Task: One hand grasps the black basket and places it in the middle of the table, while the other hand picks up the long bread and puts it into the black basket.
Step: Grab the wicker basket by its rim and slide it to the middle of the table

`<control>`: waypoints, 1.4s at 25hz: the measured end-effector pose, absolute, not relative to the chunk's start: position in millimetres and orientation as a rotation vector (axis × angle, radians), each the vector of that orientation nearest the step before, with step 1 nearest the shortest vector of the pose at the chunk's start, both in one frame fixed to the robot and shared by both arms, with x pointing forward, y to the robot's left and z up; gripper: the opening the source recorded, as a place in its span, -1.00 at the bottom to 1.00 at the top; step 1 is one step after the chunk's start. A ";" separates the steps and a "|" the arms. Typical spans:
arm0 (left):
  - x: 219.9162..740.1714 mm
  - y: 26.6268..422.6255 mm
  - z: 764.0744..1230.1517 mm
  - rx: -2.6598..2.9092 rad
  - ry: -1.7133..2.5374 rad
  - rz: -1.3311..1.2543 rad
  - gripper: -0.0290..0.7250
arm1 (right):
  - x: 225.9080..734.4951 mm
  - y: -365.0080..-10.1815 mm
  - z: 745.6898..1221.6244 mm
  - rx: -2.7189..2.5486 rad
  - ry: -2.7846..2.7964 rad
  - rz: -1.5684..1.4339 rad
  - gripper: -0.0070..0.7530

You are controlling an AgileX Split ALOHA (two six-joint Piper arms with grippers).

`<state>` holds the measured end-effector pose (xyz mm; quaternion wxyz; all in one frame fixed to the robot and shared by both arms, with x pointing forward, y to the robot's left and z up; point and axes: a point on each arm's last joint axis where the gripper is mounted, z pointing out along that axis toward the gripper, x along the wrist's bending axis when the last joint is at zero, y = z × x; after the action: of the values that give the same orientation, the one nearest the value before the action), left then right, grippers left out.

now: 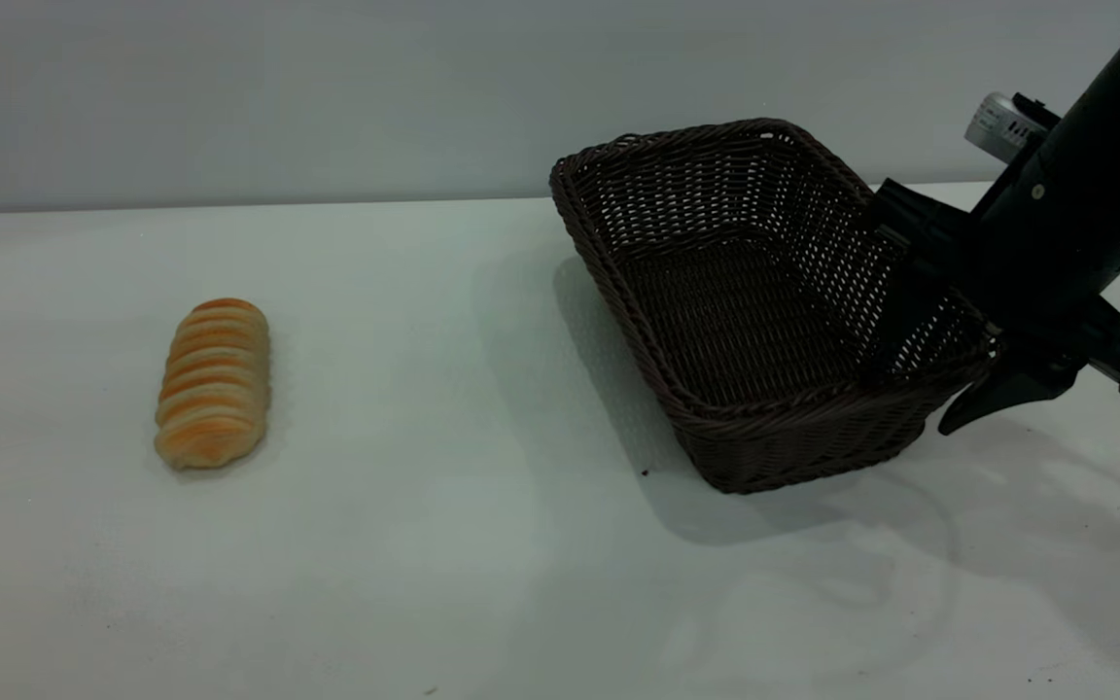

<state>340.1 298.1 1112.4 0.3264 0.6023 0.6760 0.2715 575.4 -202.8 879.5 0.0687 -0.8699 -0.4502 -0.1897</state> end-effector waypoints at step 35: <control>340.0 298.3 1112.3 1.580 1.772 0.714 0.51 | 588.1 -205.3 834.7 -2.787 -0.964 -0.614 0.12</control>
<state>340.0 298.3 1112.3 0.3251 0.6027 0.6759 0.2722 588.1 -205.3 834.7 0.0645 -0.9232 -0.3195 -0.2035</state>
